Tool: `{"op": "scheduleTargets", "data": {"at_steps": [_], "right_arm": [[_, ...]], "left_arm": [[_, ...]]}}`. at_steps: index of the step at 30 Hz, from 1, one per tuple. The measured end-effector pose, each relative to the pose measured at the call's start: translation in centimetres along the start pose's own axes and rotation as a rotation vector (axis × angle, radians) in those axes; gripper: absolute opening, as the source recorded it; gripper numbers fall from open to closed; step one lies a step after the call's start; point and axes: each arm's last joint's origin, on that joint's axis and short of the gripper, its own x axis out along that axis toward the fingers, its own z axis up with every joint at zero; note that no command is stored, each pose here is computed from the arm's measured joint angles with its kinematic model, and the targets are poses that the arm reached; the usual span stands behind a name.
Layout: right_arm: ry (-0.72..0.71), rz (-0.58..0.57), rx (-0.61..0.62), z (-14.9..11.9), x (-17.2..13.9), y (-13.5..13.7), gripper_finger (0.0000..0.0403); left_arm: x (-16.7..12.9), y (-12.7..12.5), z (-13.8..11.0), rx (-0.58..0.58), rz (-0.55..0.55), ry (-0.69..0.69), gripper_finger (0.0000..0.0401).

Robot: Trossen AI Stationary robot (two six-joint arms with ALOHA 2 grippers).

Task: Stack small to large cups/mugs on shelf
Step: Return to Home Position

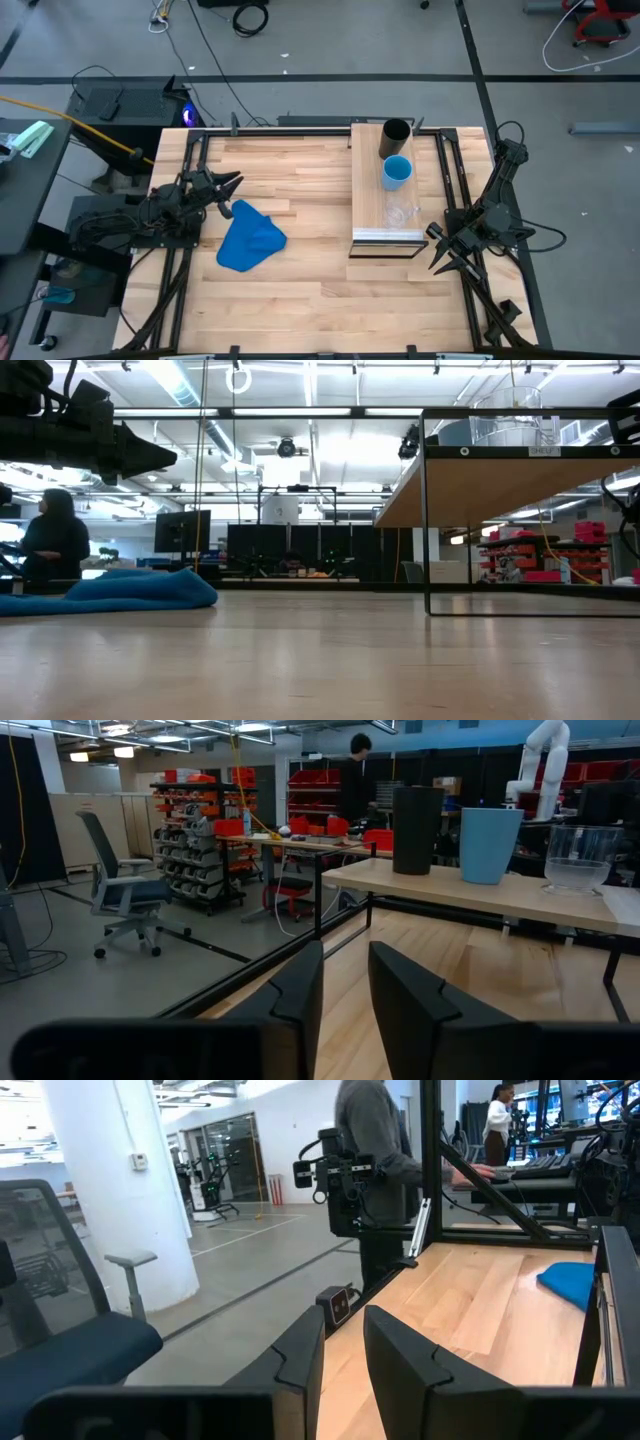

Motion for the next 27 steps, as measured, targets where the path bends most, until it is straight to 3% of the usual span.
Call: {"op": "scheduleTargets", "data": {"at_steps": [27], "right_arm": [[0.0, 0.0, 0.0, 0.0, 0.0, 0.0, 0.0082]], "left_arm": [[0.0, 0.0, 0.0, 0.0, 0.0, 0.0, 0.0087]]}}
